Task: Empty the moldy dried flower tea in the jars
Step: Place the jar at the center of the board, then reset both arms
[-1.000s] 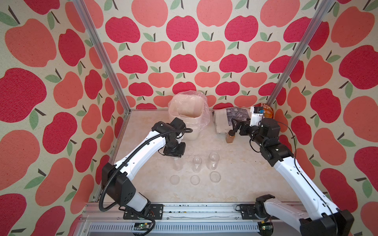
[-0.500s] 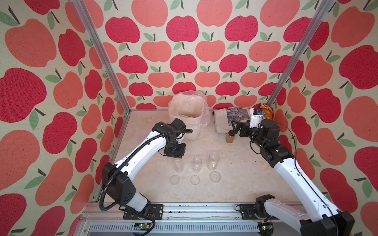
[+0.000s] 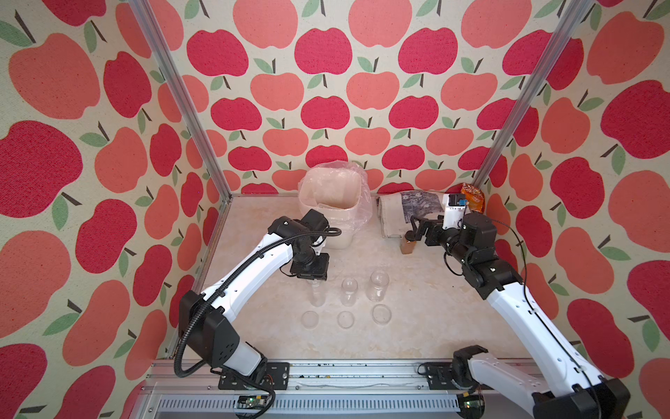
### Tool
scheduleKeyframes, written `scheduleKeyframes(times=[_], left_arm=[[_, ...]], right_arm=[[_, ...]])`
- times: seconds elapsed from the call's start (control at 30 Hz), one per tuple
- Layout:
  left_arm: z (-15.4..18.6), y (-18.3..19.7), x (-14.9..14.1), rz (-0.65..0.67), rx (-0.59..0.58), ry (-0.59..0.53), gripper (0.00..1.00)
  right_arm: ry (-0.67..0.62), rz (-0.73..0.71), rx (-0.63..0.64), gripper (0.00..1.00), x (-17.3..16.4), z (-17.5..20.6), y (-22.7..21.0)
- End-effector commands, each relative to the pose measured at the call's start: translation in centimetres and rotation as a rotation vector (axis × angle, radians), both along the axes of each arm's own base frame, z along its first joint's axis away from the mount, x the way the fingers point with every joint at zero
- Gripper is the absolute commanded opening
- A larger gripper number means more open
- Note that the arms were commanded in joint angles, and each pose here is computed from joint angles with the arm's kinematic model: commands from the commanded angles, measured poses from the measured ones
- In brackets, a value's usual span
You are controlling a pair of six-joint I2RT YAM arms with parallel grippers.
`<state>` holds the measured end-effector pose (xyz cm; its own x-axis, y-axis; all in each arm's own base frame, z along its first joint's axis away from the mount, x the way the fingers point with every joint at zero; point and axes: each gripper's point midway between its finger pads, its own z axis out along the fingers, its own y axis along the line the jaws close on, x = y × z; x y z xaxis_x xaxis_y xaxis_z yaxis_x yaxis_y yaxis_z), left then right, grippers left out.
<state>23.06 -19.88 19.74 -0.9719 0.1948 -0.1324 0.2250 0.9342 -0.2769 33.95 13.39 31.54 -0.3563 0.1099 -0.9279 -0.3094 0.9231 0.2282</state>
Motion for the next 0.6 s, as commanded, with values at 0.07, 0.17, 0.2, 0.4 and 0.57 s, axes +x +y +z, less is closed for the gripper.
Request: scheduleKeyframes(times=[0.07, 0.17, 0.2, 0.4, 0.57], left_arm=[[8.1, -0.1, 1.5, 0.023, -0.17, -0.319, 0.58], [12.3, 1.1, 3.0, 0.072, -0.219, -0.568, 0.74], [13.6, 2.0, 3.5, 0.107, -0.221, -0.66, 0.8], [17.6, 10.5, 6.2, 0.413, -0.135, -1.114, 1.0], [14.6, 16.8, 8.7, 0.589, 0.127, -1.268, 1.0]], right_arm=[[-0.001, -0.002, -0.085, 0.99, -0.8, -0.2, -0.9], [0.006, -0.032, -0.114, 0.99, -1.1, -1.1, -2.0], [0.012, -0.043, -0.117, 0.99, -1.2, -1.6, -2.4], [0.089, -0.207, -0.108, 0.99, -0.5, -6.2, -7.4], [0.162, -0.387, -0.06, 0.99, 0.6, -11.5, -12.6]])
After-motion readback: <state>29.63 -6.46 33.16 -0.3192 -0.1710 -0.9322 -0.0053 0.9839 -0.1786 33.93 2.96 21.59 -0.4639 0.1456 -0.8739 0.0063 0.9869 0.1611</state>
